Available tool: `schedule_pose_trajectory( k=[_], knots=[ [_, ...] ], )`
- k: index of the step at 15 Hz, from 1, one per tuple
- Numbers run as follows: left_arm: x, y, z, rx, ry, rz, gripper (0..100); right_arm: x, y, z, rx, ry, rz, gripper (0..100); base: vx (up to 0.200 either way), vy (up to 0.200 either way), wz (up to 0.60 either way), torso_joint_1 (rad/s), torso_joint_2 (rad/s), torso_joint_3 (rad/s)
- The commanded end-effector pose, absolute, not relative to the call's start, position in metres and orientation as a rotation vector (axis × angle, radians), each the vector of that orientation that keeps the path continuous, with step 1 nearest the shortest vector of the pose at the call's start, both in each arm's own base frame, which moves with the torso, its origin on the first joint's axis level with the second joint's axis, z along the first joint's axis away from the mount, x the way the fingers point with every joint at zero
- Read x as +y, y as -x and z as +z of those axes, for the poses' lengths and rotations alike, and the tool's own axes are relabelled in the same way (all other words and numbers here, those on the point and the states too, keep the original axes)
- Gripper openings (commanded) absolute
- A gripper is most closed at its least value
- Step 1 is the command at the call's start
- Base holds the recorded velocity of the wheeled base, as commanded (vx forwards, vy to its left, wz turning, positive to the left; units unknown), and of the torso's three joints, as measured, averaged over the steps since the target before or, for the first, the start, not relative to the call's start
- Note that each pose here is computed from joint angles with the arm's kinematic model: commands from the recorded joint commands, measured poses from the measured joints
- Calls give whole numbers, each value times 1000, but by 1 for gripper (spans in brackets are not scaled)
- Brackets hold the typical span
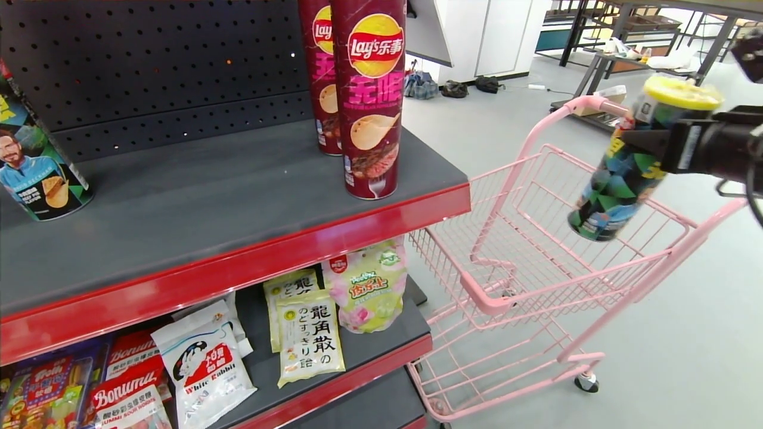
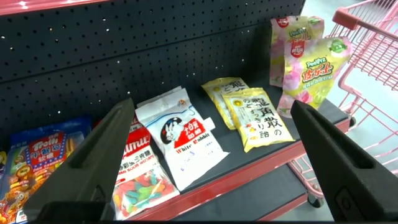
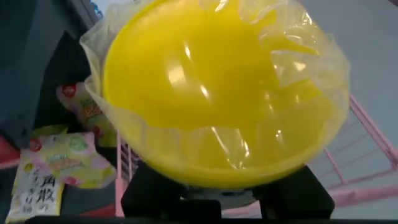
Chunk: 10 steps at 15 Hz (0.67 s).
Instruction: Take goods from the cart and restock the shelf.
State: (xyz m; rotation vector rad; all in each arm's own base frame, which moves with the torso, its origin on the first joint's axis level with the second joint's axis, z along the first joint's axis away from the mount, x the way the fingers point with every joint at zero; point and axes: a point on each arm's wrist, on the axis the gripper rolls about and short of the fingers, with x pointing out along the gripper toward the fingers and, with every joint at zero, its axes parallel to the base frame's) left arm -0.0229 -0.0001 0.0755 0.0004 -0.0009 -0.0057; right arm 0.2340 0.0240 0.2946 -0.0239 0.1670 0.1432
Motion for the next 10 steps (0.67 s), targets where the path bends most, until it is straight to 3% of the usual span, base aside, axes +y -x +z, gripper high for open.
schedule_pose_trajectory(
  k=[1,5,10],
  knots=[
    [0,23,75,0,-2,-6,100,12,-113,292,181,40,152,0,0,0,0,0,0,0],
    [0,23,75,0,0,-6,100,3,-26,238,158,41,142,0,0,0,0,0,0,0],
    [0,23,75,0,-3,-8,100,1,-4,228,152,43,139,0,0,0,0,26,-97,-67]
  ],
)
